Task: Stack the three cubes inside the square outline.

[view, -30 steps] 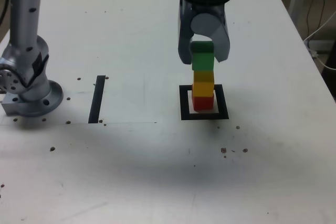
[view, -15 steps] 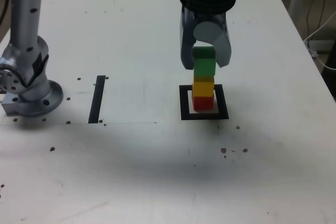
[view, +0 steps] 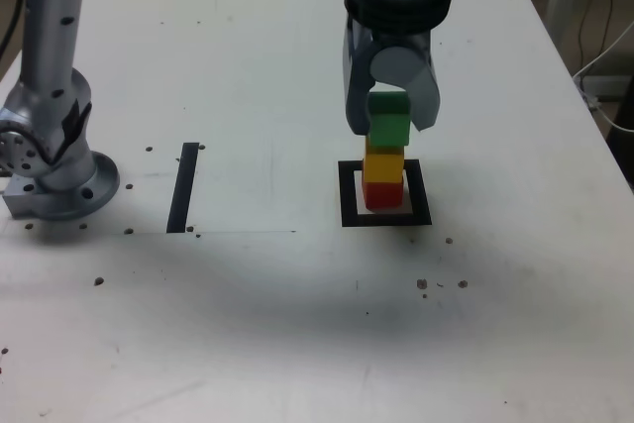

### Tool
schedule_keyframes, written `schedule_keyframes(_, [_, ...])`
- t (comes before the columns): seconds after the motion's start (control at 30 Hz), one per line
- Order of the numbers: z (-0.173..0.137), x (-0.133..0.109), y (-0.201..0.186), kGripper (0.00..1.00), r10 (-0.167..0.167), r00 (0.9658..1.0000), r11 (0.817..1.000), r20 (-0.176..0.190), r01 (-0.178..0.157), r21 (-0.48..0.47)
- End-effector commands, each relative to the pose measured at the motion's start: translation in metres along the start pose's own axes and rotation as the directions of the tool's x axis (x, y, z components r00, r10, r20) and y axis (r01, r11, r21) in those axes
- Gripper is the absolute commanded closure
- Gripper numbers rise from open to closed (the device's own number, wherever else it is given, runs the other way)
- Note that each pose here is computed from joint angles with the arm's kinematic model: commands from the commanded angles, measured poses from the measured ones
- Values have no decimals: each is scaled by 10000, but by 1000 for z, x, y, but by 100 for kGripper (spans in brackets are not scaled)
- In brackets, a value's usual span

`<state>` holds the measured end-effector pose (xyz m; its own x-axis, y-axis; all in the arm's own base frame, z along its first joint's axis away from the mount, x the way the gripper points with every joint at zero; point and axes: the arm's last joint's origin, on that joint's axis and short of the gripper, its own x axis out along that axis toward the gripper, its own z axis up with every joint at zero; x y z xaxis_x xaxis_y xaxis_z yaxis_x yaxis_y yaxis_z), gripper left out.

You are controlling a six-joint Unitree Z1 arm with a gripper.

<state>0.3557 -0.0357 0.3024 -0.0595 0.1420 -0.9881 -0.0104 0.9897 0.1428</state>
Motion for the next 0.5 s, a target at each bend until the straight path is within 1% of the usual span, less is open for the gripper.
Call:
schedule_keyframes(0.0, [0,2,0,78,-23,9999,10000,-109,23,-18])
schedule_keyframes(0.1, [-1,2,0,74,-85,9998,10000,-189,85,-12])
schedule_keyframes(0.2, [-2,3,-1,67,-206,9995,9998,-249,205,-16])
schedule_keyframes(0.33, [-1,4,-2,44,-438,9988,9990,-215,438,-24])
schedule_keyframes(0.47, [0,6,-3,21,-558,9983,9984,-145,558,-8])
